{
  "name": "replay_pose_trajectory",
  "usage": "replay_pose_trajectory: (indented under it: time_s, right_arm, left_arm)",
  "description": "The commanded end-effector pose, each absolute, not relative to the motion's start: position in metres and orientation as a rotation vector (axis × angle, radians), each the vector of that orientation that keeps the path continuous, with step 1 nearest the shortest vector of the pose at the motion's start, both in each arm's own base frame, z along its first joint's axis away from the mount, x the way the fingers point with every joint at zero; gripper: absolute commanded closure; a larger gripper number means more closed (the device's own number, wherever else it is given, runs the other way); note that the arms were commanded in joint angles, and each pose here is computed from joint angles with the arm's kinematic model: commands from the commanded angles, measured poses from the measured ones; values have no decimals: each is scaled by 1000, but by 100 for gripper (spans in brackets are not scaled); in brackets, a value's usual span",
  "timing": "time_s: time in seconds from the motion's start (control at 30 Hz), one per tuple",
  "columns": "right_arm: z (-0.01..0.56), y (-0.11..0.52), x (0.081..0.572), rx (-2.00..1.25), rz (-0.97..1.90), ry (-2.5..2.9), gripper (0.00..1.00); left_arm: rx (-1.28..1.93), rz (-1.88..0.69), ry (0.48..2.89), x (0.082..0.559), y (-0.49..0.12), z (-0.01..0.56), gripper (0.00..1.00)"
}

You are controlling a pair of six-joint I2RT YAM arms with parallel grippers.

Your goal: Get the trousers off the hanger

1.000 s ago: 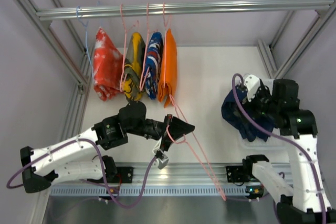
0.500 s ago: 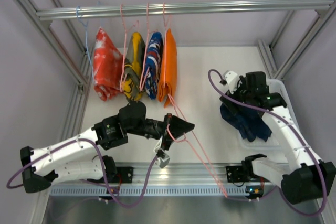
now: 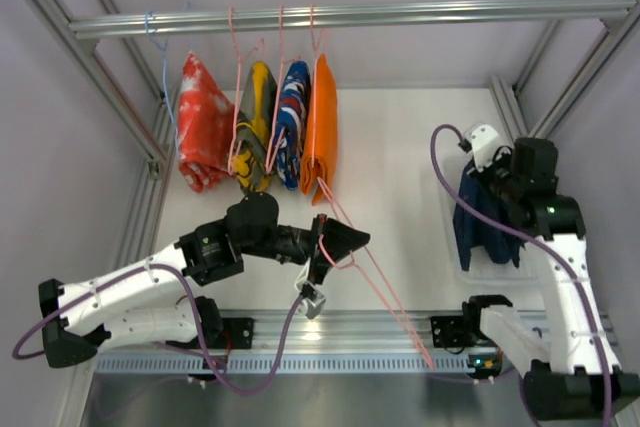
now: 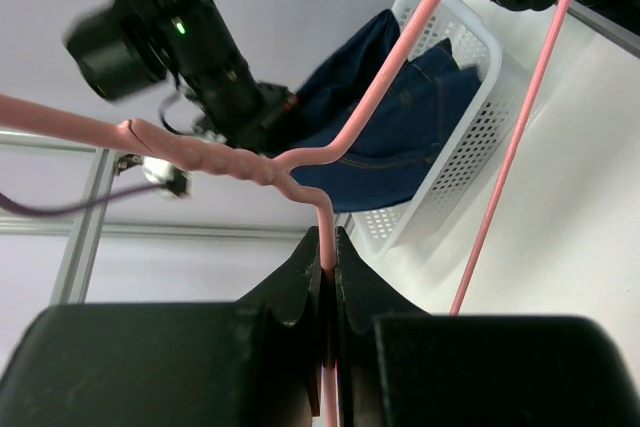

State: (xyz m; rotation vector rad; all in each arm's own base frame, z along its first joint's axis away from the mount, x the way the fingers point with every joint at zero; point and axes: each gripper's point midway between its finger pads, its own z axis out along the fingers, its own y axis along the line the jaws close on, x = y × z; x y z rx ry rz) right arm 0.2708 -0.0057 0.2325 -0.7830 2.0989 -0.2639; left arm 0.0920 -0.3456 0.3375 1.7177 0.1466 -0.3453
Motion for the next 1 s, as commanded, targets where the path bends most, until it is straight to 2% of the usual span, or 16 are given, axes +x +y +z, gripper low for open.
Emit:
replay_pose_trajectory:
  time_s: [0.0, 0.03, 0.27, 0.43, 0.5, 0.53, 0.57, 0.6, 0.63, 0.67, 0.7, 0.73, 0.77, 0.87, 0.97]
  right_arm:
    - [293, -22, 248, -674, -389, 1973, 100]
    - [286, -32, 241, -677, -449, 2001, 100]
    - [129, -63, 196, -749, -508, 2385, 100]
    - [79, -84, 209, -688, -530, 2456, 100]
    - [60, -77, 213, -698, -388, 2522, 100]
    - [68, -80, 217, -666, -357, 2539, 86]
    - [70, -64, 220, -683, -200, 2533, 76]
    - [76, -60, 221, -662, -128, 2541, 70]
    - [103, -63, 220, -609, -78, 2526, 57]
    - [124, -46, 225, -627, 51, 2428, 48]
    - [150, -41, 223, -664, 48, 2337, 40]
    - [186, -42, 226, -670, 23, 2241, 28]
    - [201, -22, 215, -709, 110, 2185, 23]
    - [255, 7, 194, -823, 107, 2002, 9]
    - [297, 29, 179, -855, 106, 1876, 5]
  left_arm:
    - [1668, -314, 114, 94, -345, 356, 100]
    - [1664, -315, 117, 94, -345, 357, 100]
    - [1638, -313, 97, 95, -349, 360, 100]
    - [1643, -323, 72, 93, -354, 360, 100]
    - [1641, -330, 70, 94, -356, 363, 100]
    - [1642, -335, 69, 94, -357, 363, 100]
    - [1646, -337, 72, 95, -358, 361, 100]
    - [1647, -341, 71, 94, -358, 360, 100]
    - [1648, -347, 73, 94, -358, 359, 100]
    - [1648, -351, 72, 93, -358, 359, 100]
    - [1652, -356, 73, 92, -357, 355, 100]
    - [1649, -360, 72, 91, -357, 355, 100]
    - [1650, -359, 71, 91, -356, 354, 100]
    - [1666, -359, 58, 89, -354, 350, 100]
    - [1671, -360, 33, 86, -355, 352, 100]
